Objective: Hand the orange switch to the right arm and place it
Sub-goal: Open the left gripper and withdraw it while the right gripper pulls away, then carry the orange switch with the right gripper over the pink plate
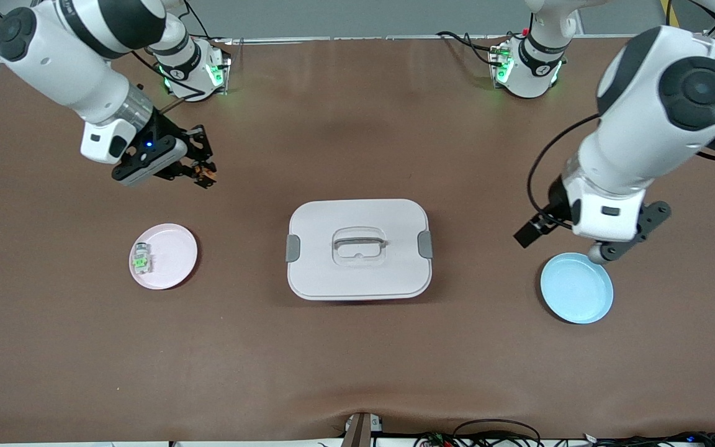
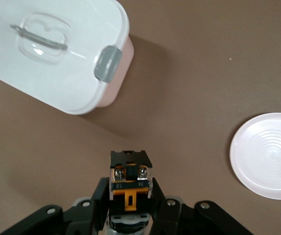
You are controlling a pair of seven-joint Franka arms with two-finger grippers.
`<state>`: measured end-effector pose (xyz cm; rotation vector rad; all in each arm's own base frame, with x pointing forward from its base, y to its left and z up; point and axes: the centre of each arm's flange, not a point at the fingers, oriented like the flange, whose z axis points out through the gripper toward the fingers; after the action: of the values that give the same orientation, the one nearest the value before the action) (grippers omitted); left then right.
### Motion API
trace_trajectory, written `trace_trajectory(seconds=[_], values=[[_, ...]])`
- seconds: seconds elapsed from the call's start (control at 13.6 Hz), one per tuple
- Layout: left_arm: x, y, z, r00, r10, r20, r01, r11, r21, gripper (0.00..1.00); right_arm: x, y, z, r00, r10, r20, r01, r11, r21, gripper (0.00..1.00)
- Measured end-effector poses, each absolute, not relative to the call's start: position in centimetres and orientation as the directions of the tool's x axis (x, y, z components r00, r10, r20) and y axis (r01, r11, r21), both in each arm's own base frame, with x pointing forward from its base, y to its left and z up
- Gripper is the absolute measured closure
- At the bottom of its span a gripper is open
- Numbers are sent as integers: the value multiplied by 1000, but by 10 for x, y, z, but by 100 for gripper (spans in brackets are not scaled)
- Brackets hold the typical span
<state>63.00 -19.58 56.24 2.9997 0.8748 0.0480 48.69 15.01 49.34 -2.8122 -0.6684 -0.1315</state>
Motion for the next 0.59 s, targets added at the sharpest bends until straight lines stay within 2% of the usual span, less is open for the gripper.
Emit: trace_trajectory(seconds=[0.29, 0.59], values=[[636, -159, 569, 903, 426, 58, 427, -904, -13, 0, 500, 116, 474, 783, 613, 108, 622, -774, -116, 63], [623, -137, 575, 961, 263, 80, 271, -955, -122, 0, 505, 109, 461, 692, 720, 43, 722, -691, -33, 63]])
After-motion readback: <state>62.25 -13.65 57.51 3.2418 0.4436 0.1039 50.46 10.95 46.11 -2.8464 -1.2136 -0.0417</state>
